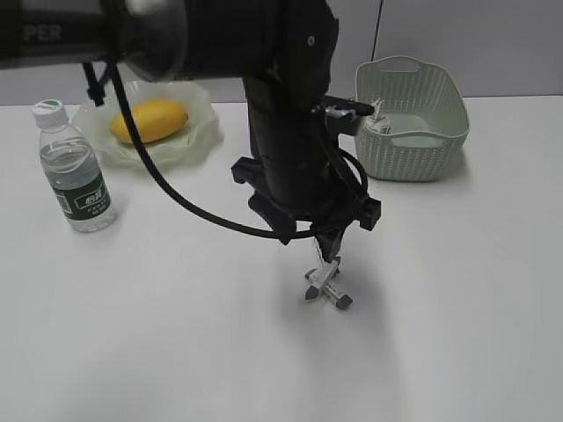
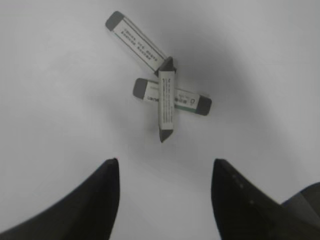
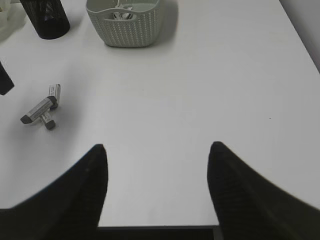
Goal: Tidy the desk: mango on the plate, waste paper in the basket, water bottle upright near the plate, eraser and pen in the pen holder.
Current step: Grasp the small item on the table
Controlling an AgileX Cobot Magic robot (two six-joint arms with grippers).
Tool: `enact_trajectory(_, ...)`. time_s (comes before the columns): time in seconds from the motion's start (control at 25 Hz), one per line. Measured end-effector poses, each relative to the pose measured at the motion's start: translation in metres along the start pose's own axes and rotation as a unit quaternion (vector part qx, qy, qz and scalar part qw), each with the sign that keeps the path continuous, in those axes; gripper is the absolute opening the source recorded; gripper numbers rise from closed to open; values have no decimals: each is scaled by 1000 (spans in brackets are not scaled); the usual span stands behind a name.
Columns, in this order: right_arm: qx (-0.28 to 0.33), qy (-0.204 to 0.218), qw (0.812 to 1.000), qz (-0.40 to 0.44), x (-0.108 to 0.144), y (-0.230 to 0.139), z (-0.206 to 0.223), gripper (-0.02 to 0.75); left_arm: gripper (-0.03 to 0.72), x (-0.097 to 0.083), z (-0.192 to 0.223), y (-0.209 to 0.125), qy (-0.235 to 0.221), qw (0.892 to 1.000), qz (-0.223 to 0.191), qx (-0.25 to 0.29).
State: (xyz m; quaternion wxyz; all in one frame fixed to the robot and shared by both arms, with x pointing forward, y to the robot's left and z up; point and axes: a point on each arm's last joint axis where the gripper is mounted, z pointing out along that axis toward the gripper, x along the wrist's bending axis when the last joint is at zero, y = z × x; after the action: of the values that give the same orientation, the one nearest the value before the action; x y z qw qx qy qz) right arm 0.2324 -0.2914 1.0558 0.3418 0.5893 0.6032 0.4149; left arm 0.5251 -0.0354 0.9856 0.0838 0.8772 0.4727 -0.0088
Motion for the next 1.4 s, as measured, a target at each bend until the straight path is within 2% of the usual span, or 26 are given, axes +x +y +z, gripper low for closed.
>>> enact_trajectory(0.36, 0, 0, 1000, 0, 0, 0, 0, 499, 445, -3, 30, 14, -9, 999, 0, -42)
enact_trajectory(0.68, 0, 0, 1000, 0, 0, 0, 0, 499, 445, -3, 47, 14, 11, 999, 13, -31)
enact_trajectory(1.4, 0, 0, 1000, 0, 0, 0, 0, 498, 445, -7, 67, 16, 11, 999, 20, -35)
